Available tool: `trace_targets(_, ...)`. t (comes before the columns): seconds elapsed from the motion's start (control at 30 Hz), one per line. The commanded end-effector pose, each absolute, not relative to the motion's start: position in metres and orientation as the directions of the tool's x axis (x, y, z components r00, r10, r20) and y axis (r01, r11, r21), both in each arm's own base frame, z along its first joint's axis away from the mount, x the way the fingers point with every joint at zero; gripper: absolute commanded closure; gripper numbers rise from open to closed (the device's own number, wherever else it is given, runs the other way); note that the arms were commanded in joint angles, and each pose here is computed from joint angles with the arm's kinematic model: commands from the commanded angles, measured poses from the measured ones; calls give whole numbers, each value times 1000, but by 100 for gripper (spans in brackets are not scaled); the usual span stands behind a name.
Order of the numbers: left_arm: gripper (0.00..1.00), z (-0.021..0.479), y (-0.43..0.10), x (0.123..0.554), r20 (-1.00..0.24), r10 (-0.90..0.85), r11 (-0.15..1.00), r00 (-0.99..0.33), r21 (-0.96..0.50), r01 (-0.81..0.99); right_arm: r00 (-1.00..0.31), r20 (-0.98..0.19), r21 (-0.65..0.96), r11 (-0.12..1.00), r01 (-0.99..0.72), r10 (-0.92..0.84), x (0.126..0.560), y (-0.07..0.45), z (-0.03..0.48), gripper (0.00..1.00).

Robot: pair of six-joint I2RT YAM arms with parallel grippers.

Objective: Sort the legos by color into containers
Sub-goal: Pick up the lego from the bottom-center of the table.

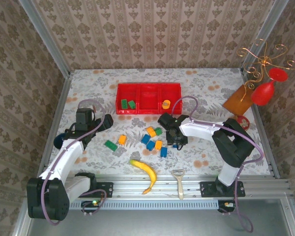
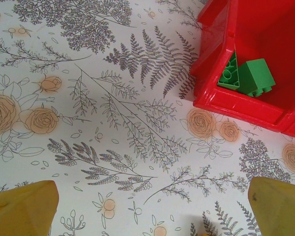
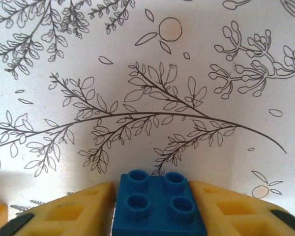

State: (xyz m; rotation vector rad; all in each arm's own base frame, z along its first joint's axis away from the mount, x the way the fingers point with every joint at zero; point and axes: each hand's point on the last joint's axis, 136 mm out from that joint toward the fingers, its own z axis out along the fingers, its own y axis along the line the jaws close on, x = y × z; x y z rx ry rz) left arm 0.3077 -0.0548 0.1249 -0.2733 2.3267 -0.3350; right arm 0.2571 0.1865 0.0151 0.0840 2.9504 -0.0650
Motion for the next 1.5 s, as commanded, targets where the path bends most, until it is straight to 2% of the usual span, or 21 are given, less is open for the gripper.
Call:
trace_targets(0.0, 0, 125, -55, 311, -657, -314, 935, -685, -339, -103, -984, -168, -49, 997, 60, 51, 253, 188, 10, 62)
trace_targets(0.3, 0, 126, -55, 311, -658, -315, 935, -684, -340, -103, -984, -175, -39, 998, 54, 46, 255, 191, 12, 84)
trace_targets(0.57, 0, 126, -54, 311, -658, -316, 935, -684, -340, -104, -980, -193, -48, 997, 53, 43, 258, 189, 18, 93)
trace_targets(0.77, 0, 125, -54, 311, -658, -315, 935, -684, -338, -105, -978, -208, -59, 997, 48, 35, 260, 188, 25, 97)
trace_targets(1.47, 0, 126, -54, 311, -659, -317, 935, -682, -340, -106, -952, -306, -9, 1000, 30, 26, 277, 197, 67, 100)
